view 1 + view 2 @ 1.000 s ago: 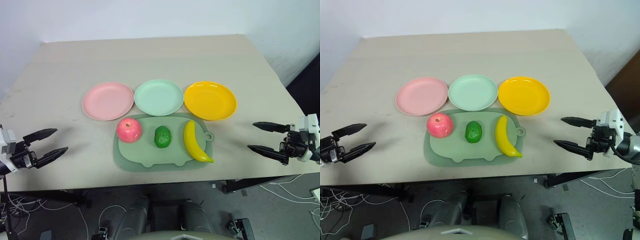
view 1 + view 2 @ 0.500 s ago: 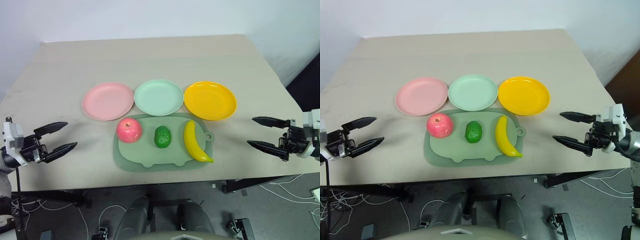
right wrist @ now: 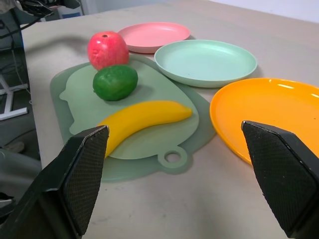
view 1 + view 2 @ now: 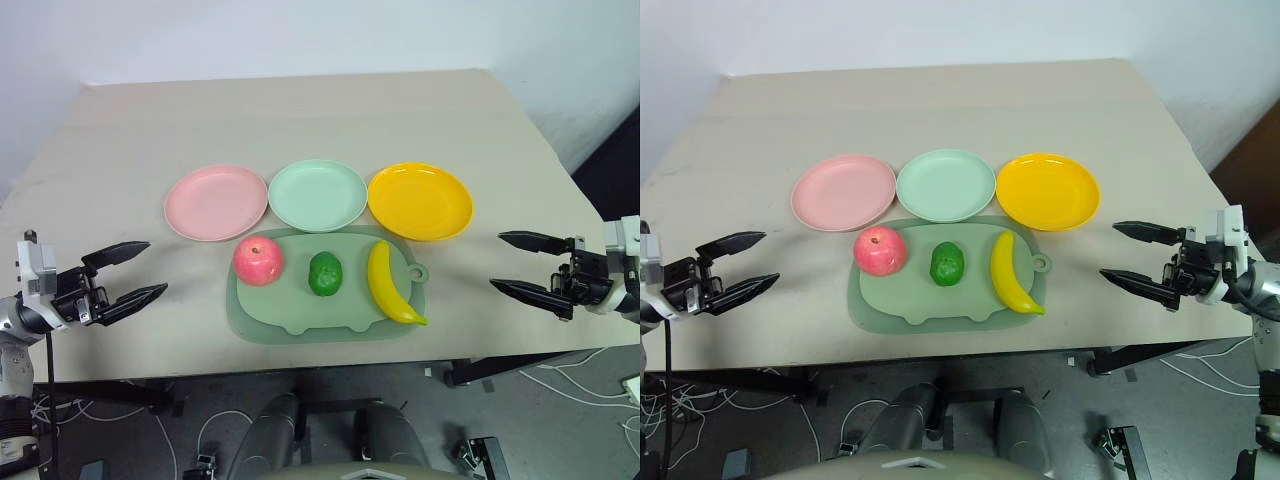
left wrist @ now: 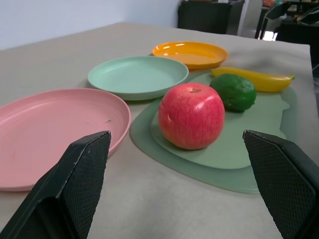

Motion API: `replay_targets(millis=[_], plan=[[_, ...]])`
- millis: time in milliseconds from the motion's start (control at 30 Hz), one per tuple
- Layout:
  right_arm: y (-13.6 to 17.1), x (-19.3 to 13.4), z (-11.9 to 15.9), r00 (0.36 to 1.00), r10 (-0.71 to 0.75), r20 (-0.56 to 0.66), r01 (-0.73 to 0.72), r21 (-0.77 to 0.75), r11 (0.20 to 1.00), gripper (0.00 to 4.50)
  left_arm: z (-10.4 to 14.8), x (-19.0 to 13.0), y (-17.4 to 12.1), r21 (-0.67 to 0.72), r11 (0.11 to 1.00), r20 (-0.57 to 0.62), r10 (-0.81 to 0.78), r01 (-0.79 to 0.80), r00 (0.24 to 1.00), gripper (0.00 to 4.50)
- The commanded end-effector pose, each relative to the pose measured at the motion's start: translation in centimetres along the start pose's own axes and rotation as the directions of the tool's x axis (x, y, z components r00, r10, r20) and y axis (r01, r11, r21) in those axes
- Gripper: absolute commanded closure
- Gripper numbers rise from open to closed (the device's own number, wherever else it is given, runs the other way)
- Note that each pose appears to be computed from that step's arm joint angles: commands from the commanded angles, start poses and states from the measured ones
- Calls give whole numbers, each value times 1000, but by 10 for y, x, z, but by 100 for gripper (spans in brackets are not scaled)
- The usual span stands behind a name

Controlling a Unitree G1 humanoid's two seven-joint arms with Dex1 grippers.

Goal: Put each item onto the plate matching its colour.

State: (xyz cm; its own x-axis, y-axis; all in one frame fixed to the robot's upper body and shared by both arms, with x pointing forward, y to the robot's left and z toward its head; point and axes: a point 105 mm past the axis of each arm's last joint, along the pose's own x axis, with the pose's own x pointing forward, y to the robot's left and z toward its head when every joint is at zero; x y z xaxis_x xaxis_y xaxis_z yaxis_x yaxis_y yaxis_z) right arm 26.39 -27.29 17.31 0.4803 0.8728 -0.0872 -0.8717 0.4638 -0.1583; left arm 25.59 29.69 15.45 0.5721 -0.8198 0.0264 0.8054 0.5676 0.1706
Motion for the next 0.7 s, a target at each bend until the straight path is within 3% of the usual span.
replay_targets(millis=[33,367,700], plan=[[0,-7,13,1000,-16,23,18,-50,999,0,6,3,-2,18,1000,17,-19,19,1000,1],[8,0,17,1000,-14,13,14,-50,999,0,-7,9,-15,-28,997,0,-68,68,998,1],[47,53,17,998,-23,-64,24,20,1000,0,-11,16,-21,-11,991,-26,-135,135,990,1]])
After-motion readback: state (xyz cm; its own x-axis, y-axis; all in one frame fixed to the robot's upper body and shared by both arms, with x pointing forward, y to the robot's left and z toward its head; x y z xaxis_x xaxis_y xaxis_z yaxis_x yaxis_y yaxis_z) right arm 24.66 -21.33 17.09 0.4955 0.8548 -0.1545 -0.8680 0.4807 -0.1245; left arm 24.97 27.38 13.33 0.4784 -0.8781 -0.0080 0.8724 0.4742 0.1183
